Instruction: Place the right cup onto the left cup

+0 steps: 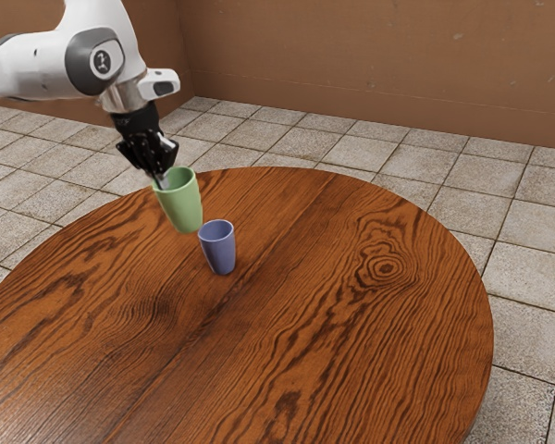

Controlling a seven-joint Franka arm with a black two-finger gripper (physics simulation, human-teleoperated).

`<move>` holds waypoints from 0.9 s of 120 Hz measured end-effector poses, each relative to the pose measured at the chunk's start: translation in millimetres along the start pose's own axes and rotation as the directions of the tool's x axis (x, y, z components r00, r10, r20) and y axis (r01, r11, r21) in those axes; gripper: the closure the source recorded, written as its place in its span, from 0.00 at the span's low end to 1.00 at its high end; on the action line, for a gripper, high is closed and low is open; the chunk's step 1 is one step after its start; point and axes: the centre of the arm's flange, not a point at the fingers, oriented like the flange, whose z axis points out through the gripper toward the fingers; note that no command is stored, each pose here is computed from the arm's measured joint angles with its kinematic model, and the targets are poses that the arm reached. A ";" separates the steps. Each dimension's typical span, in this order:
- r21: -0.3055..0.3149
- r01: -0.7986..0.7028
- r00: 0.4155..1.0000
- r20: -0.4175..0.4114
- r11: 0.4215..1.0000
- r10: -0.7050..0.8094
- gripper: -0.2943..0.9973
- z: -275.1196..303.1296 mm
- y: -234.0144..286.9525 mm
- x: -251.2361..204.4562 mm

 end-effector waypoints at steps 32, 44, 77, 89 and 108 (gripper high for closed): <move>0.023 0.008 1.000 0.022 1.000 -0.009 0.84 2.3 -16.4 40.3; 0.023 0.014 0.999 0.048 1.000 -0.015 0.84 20.0 -22.7 53.1; 0.029 0.023 0.999 0.044 0.999 -0.025 0.84 43.2 -35.6 85.7; 0.028 0.030 0.999 0.044 0.999 -0.031 0.84 52.3 -42.3 92.4; 0.023 0.034 0.998 0.050 0.999 -0.035 0.84 72.6 -46.9 102.5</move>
